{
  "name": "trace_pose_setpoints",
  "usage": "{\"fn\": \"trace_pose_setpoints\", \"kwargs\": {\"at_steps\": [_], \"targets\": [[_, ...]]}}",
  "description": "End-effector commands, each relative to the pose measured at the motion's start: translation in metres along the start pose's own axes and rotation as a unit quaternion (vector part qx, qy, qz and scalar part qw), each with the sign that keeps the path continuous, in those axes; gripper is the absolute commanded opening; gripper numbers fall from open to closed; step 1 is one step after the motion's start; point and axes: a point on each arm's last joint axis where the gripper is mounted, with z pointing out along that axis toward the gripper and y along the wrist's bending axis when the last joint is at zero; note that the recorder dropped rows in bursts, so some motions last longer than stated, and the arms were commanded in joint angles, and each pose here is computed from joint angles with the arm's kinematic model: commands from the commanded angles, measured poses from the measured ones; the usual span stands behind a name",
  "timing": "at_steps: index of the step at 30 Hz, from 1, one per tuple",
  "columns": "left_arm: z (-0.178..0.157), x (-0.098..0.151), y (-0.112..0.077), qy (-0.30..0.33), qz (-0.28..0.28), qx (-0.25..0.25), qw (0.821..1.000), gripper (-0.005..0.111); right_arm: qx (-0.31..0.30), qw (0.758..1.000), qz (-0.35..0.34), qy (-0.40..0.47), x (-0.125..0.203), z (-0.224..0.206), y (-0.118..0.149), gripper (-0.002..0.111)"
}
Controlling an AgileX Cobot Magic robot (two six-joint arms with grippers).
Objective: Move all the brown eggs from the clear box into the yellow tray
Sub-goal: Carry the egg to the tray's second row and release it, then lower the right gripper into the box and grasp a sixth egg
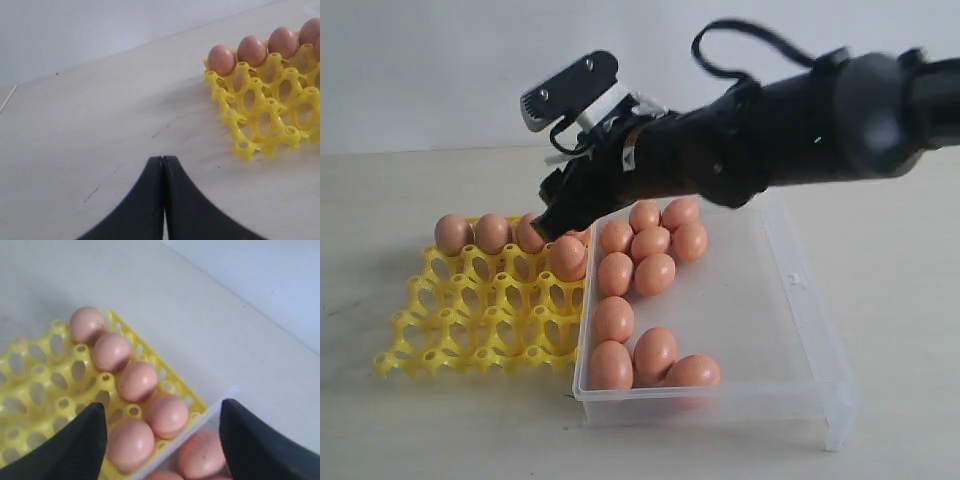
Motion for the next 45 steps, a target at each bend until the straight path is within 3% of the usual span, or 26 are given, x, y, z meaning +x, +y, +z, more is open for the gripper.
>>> {"fn": "trace_pose_setpoints", "kwargs": {"at_steps": [1, 5, 13, 22, 34, 45], "targets": [[-0.001, -0.002, 0.000, -0.009, -0.002, 0.001, 1.000, 0.000, 0.015, 0.975, -0.177, 0.132, 0.008, -0.034, -0.014, 0.052], [-0.001, -0.002, 0.000, -0.009, -0.002, 0.001, 1.000, 0.000, -0.005, 0.928, -0.293, 0.230, 0.028, -0.036, -0.019, 0.052], [-0.001, -0.002, 0.000, -0.009, -0.002, 0.001, 1.000, 0.000, -0.066, 0.886, -0.377, 0.262, 0.064, 0.001, -0.008, 0.052], [-0.001, -0.002, 0.000, -0.009, -0.002, 0.001, 1.000, 0.000, -0.081, 0.878, -0.413, 0.229, 0.076, 0.026, -0.001, 0.059], [-0.001, -0.002, 0.000, -0.009, -0.002, 0.001, 1.000, 0.000, -0.075, 0.862, -0.453, 0.213, 0.085, 0.041, -0.006, 0.059], [-0.001, -0.002, 0.000, -0.009, -0.002, 0.001, 1.000, 0.000, -0.076, 0.866, -0.460, 0.182, 0.096, 0.060, -0.007, 0.058]]}}
